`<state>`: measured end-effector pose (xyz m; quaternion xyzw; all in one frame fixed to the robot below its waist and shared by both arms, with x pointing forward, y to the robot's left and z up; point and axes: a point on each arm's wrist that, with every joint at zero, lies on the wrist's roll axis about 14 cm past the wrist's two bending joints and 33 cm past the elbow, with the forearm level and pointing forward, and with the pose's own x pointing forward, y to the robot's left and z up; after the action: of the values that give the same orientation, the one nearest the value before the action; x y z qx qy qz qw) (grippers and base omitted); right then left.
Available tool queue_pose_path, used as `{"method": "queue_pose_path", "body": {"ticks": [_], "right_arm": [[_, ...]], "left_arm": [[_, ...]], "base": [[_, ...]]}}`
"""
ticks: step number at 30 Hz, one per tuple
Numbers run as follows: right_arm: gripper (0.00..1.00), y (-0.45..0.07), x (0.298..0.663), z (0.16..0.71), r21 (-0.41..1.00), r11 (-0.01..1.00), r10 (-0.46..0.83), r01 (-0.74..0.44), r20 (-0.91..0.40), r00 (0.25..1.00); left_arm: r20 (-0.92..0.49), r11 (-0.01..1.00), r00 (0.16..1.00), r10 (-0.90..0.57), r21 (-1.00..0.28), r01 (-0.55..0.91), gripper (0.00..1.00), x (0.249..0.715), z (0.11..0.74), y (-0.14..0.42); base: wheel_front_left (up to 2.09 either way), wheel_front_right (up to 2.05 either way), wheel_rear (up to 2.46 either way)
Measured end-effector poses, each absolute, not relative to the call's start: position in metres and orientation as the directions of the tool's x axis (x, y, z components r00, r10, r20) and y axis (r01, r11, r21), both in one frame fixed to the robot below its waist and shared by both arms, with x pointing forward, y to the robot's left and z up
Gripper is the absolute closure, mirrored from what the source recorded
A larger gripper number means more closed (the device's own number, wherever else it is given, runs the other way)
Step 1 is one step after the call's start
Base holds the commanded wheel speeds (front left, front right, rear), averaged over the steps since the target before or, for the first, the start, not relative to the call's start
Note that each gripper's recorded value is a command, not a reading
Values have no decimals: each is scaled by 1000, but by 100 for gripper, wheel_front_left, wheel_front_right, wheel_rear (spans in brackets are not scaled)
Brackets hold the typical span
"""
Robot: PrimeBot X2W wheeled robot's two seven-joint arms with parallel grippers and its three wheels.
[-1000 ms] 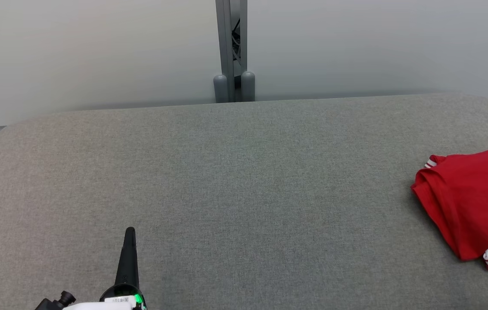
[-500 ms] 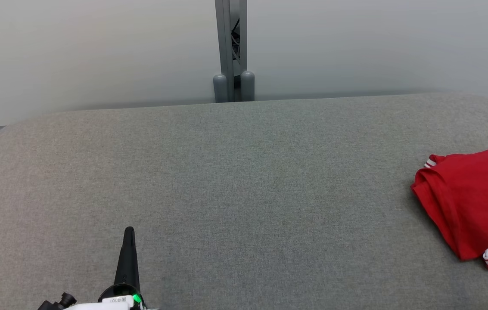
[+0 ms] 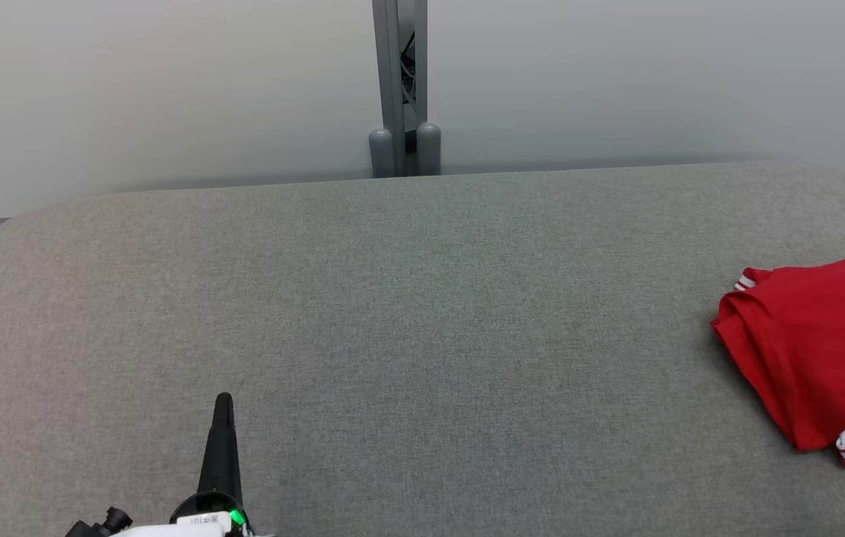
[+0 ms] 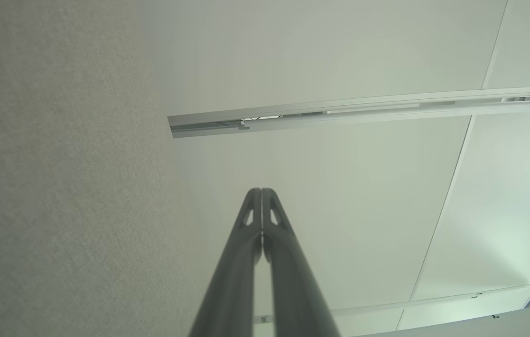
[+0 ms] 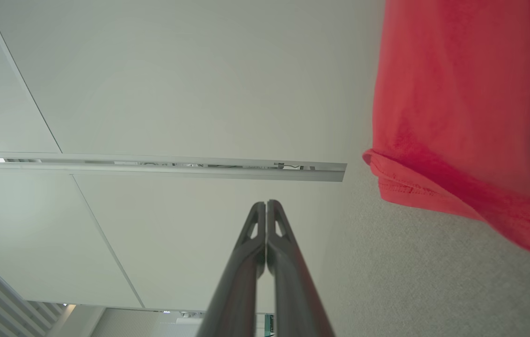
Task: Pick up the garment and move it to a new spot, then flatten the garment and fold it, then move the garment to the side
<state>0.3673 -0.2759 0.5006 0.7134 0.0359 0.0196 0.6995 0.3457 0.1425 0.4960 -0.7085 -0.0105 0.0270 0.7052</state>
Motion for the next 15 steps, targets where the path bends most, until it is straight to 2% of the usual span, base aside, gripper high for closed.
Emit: {"method": "queue_pose_path", "body": {"ticks": [15], "right_arm": [[100,-276,367,501,1000,-19,78,24,-22,997]], "left_arm": [[-23,-5,998,53,-1000,-23,100,346,496,143]], "base": [[0,0,0]]}}
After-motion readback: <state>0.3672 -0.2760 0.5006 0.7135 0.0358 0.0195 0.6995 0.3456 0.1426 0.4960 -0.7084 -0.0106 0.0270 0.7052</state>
